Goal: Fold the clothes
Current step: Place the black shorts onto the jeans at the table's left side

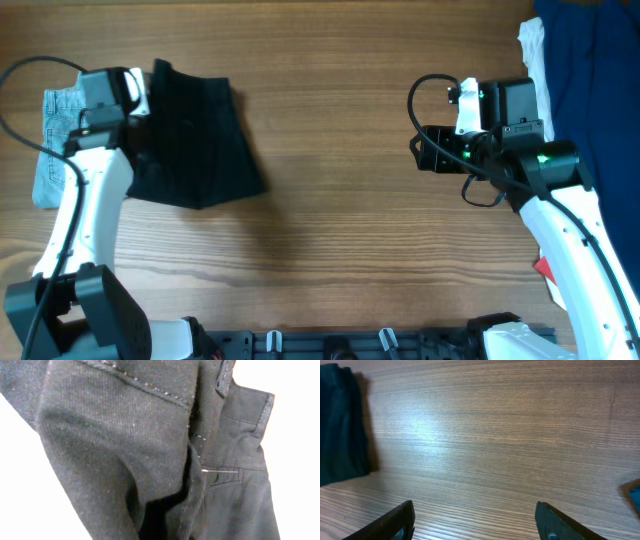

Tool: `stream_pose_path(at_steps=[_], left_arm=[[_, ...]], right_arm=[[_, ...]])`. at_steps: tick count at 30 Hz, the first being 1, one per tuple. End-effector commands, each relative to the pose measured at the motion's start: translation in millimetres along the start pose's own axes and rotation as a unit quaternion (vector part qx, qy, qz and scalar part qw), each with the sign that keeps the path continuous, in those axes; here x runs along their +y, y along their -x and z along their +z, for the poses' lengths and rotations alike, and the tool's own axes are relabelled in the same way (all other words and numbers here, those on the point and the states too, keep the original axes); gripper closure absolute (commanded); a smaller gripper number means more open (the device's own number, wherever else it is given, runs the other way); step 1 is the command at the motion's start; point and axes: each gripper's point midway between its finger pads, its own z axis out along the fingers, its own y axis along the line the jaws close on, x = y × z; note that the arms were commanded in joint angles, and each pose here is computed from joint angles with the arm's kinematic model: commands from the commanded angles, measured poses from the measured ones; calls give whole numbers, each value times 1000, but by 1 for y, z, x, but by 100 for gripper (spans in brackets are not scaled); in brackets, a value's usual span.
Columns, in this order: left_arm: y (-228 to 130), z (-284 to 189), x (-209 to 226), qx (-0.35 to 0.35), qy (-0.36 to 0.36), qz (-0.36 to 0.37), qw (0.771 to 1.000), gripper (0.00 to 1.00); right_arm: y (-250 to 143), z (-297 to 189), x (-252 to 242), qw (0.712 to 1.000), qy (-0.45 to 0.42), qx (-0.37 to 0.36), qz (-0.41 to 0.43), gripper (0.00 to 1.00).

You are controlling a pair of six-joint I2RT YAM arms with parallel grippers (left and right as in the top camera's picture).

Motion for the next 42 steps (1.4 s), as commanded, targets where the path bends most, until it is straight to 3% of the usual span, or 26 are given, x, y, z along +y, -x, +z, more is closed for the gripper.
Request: stream_pose_path(at_steps=[1,2,3,12,20,24,29,42], left_arm=[[46,-27,34,-63,66,52,994,96],[53,-32,43,-71,88,47,992,93],[59,-37,51,-79,106,42,990,83],[96,-55,86,-141,159,65,975,96],[115,-68,115,-182,190,61,963,96],[115,-72,134,-188,202,46,960,94],[114,-69,140,-189,182,41,964,81],[99,-41,150,-151,181,33,971,74]], right_arm=[[-4,1,1,1000,3,4,1,22],[-4,1,1,1000,3,4,1,22],[-4,1,1,1000,3,4,1,22],[-4,1,1,1000,3,4,0,22],[-3,1,1,1000,3,2,0,22],[-3,1,1,1000,3,3,1,22],[-3,1,1,1000,3,3,1,23],[-4,1,1,1000,3,4,1,23]])
